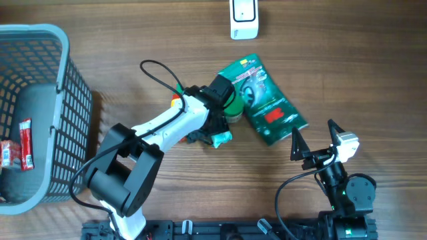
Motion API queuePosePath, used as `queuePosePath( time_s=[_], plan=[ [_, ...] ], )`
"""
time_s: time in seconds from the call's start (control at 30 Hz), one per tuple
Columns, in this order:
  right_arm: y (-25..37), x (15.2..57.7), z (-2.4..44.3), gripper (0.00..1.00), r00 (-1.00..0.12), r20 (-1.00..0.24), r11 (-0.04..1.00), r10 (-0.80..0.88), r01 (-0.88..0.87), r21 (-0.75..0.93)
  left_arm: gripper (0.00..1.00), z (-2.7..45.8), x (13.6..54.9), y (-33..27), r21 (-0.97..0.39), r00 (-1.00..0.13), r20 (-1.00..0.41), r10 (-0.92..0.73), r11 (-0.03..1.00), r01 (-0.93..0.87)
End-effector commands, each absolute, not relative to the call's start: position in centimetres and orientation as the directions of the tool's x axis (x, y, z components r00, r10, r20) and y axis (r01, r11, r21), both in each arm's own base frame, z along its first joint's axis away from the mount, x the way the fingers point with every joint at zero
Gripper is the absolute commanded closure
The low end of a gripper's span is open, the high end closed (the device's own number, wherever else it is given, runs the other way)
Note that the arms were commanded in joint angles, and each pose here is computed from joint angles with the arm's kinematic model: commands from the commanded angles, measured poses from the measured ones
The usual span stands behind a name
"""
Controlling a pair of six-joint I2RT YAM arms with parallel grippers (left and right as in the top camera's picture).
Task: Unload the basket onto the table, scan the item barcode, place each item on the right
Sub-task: 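Carry the pouch out and place it between bottle and jar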
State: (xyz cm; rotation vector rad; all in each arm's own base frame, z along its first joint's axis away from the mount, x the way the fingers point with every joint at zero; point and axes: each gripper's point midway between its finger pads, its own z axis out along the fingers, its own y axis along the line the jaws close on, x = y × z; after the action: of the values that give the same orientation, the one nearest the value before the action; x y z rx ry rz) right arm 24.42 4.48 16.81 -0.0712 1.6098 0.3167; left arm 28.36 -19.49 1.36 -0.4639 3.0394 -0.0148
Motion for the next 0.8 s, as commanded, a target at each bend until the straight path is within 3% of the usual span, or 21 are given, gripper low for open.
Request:
queuePosePath(
  time_s=[0.0, 0.03, 0.07, 0.47, 0.77],
  plan=[
    [4.5, 24.4, 16.8, 0.0, -0.069, -0.986, 0.958, 0.152, -0.236, 0.164, 0.1, 2.2, 28.7, -20.1, -0.032, -0.954, -0.061, -0.292, 0.956, -0.291],
    [4.5, 24.4, 16.8, 0.0, -0.069, -0.986, 0.958, 0.153, -0.236, 0.165, 0.01, 3.1, 29.3, -20.0, -0.031, -0.952, -0.088, -0.293, 0.956, -0.292],
    [4.5, 24.4, 16.8, 0.0, -0.069, -0.986, 0.958, 0.153, -0.236, 0.165, 0.0, 3.5, 29.5, -20.0, -0.032, -0.951, -0.1, -0.294, 0.956, -0.292],
    [4.5, 24.4, 16.8, 0.0, -0.069, -0.986, 0.958, 0.152, -0.236, 0.164, 0.0, 14.0, 31.9, -19.2, -0.173, -0.881, -0.346, -0.324, 0.945, -0.279],
    [4.5, 24.4, 16.8, 0.0, -0.069, -0.986, 0.958, 0.153, -0.236, 0.165, 0.0, 25.5, 31.7, -15.1, -0.276, -0.687, -0.635, -0.352, 0.935, -0.224]
  ],
)
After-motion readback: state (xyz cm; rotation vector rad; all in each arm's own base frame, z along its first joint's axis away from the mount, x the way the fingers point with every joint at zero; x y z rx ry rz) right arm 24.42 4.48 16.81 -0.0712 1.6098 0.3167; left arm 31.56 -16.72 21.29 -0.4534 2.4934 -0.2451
